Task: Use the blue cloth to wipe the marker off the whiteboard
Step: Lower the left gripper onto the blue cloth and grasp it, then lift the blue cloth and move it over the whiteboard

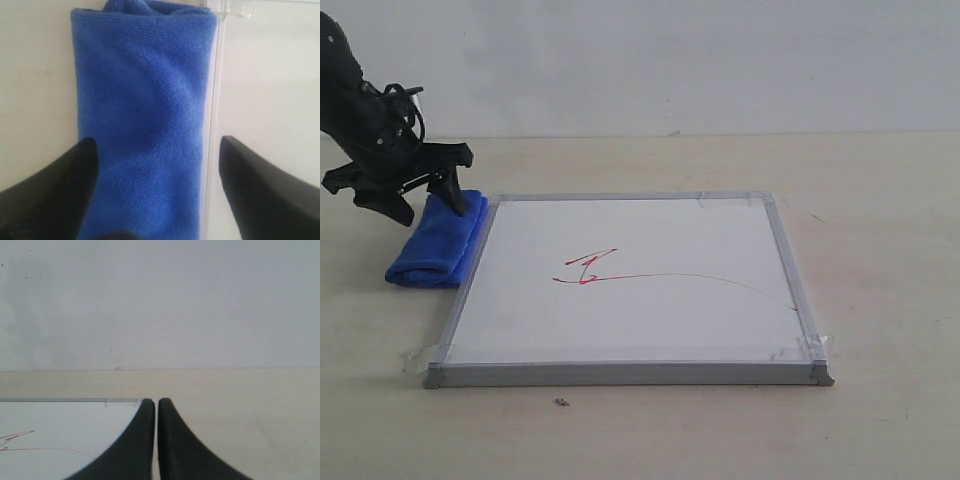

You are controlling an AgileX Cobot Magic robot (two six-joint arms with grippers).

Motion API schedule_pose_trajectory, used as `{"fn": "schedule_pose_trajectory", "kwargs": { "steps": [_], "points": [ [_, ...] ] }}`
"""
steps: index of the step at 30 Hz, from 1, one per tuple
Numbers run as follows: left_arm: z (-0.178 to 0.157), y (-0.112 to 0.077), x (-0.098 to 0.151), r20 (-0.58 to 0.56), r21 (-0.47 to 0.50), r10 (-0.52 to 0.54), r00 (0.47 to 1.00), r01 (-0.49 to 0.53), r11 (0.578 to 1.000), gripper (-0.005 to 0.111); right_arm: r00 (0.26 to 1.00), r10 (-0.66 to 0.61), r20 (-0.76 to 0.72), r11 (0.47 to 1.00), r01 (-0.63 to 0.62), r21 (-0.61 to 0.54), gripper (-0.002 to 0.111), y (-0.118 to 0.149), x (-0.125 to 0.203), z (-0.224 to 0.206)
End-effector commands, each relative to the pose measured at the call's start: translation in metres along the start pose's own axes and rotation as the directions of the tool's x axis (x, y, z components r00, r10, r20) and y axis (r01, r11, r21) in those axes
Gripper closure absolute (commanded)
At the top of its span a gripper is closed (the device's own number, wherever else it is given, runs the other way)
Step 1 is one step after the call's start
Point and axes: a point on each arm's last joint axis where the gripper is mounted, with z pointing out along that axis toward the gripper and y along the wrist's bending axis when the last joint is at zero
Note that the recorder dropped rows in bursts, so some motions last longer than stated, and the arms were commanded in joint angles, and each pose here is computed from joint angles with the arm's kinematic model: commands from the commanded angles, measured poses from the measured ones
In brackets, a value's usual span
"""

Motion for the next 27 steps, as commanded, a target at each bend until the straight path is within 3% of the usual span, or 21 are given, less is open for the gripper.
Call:
{"fn": "schedule_pose_trajectory", "kwargs": {
  "steps": [1,12,18,24,27],
  "points": [
    [0.006,0.000,-0.003,0.010,0.025,-0.038,0.999,0.038,0.999,0.042,1.000,-0.011,0.013,1.000,0.011,0.003,0.109,0.000,-0.001,-0.001],
    [0.031,0.006,-0.003,-0.007,0.016,-0.080,0.997,0.081,0.997,0.046,1.000,-0.013,0.013,1.000,0.013,0.003,0.109,0.000,-0.001,-0.001],
    [0.041,0.009,-0.003,-0.006,0.007,-0.094,0.996,0.094,0.996,0.068,1.000,-0.011,0.013,1.000,0.011,0.003,0.109,0.000,-0.001,-0.001],
    [0.043,0.009,-0.004,0.006,0.006,-0.095,0.995,0.095,0.996,0.101,1.000,-0.013,0.011,1.000,0.013,0.003,0.109,0.000,-0.001,-0.001],
    [0.043,0.009,-0.003,-0.003,0.006,-0.090,0.996,0.090,0.996,0.102,1.000,-0.011,0.011,1.000,0.011,0.003,0.109,0.000,-0.001,-0.001]
  ]
}}
